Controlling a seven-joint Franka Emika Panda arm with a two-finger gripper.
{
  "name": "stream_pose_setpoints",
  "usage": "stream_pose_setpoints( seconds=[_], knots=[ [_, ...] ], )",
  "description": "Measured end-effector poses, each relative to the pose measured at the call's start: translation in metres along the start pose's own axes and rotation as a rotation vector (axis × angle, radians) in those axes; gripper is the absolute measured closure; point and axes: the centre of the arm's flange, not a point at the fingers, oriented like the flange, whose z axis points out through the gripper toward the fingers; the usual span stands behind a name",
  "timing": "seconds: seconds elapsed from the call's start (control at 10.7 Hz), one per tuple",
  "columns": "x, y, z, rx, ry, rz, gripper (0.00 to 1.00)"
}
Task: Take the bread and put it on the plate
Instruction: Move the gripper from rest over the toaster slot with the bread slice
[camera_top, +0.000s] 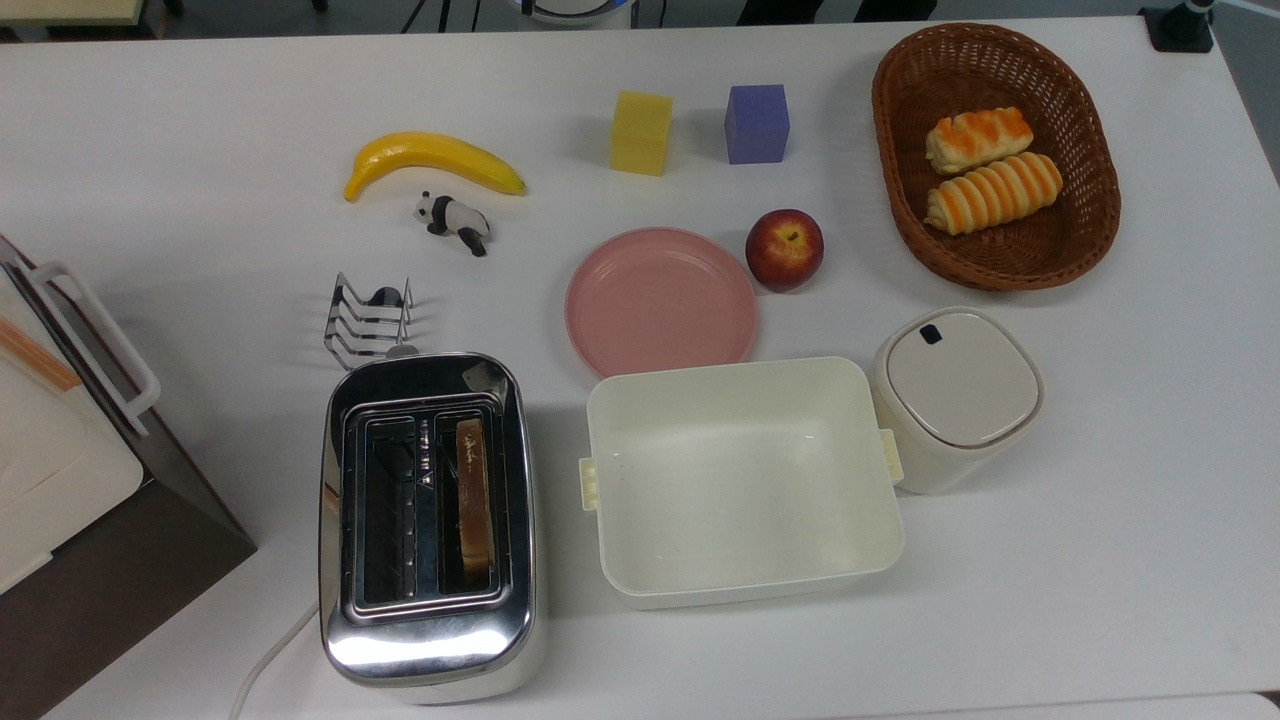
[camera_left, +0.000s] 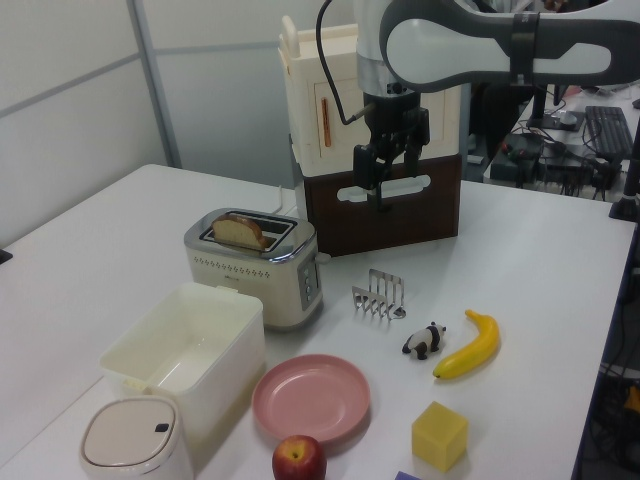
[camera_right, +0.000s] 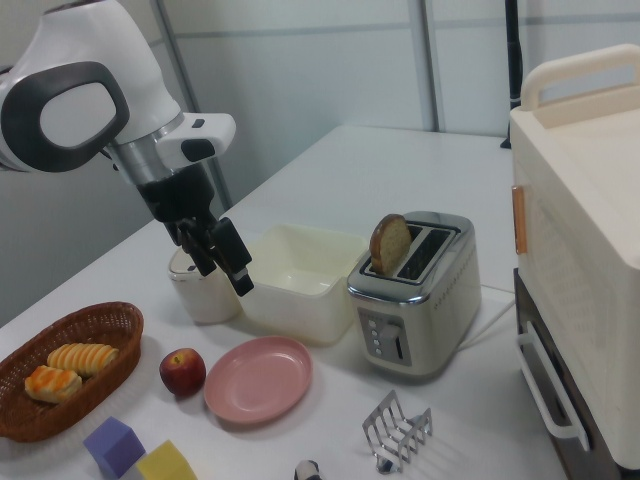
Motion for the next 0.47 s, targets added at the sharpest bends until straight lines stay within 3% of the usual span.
stream_pose_setpoints(
  seconds=[0.47],
  knots=[
    [0.018,0.019,0.006,0.059,0.094,0.047,0.00]
  ],
)
